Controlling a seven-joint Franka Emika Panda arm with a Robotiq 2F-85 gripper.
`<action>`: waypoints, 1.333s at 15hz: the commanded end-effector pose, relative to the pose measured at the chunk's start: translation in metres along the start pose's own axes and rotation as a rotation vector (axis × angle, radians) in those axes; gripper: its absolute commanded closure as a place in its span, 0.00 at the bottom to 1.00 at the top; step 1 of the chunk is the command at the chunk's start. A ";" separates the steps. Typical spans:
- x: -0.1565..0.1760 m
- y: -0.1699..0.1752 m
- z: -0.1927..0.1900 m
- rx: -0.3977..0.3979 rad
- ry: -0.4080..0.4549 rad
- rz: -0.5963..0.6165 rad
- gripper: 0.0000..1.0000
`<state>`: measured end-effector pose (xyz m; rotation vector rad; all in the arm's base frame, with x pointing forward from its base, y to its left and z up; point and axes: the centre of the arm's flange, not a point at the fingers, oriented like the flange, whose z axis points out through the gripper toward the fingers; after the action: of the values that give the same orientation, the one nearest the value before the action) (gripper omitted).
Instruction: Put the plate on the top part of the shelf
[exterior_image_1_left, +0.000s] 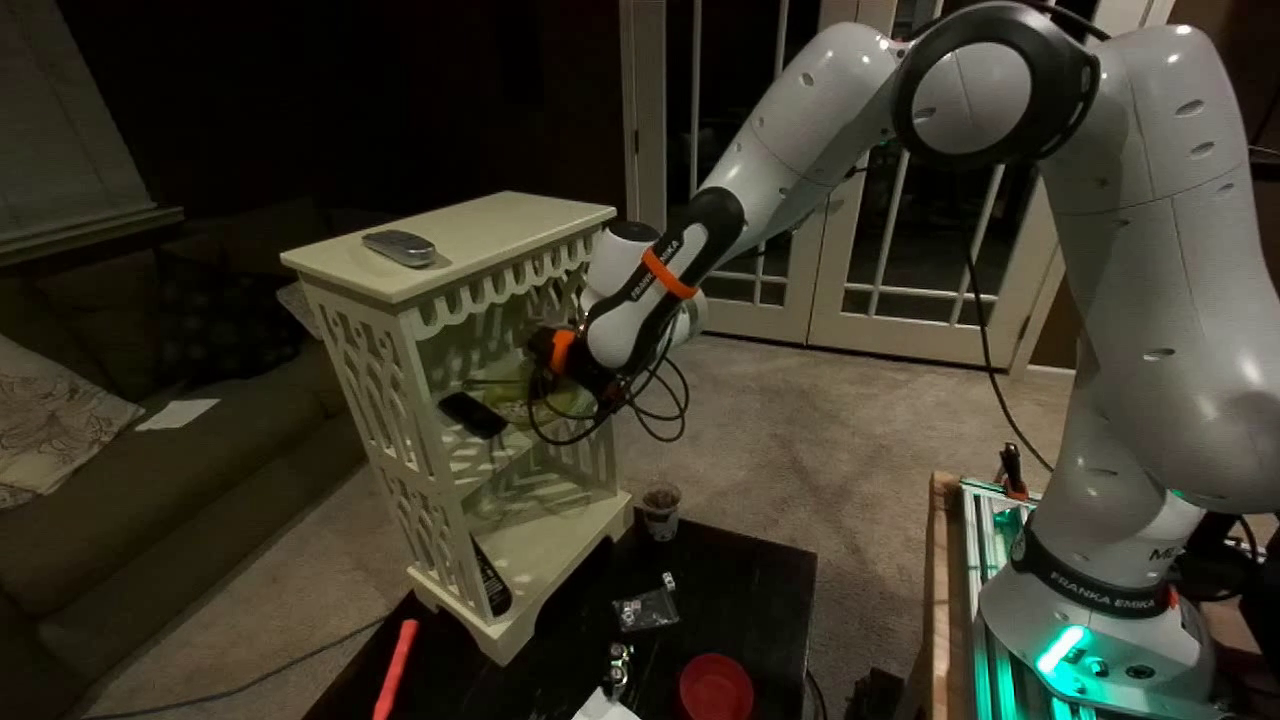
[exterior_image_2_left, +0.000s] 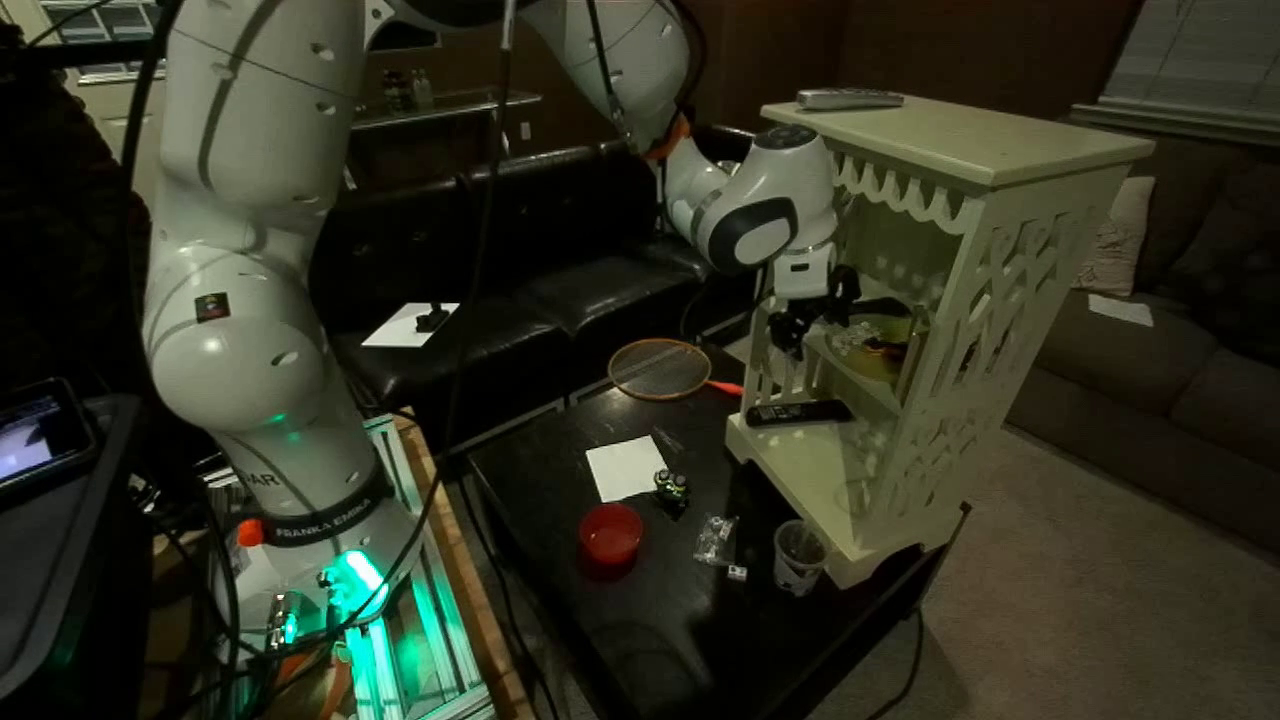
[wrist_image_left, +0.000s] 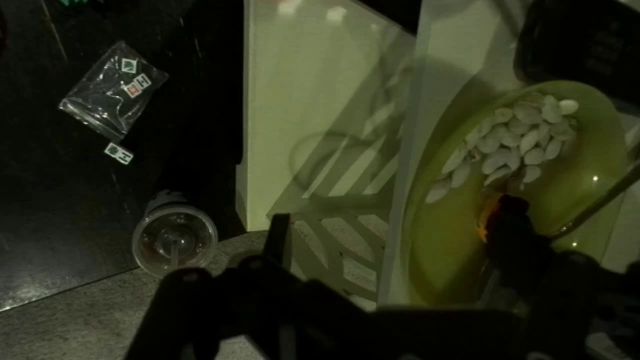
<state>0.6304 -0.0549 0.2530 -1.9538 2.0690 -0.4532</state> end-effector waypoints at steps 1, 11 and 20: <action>-0.003 -0.026 0.012 -0.088 -0.094 -0.026 0.00; 0.004 -0.036 0.031 -0.141 -0.121 0.025 0.00; 0.024 -0.013 0.031 -0.005 -0.124 0.040 0.11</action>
<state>0.6648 -0.0791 0.2390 -1.9250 2.0534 -0.2781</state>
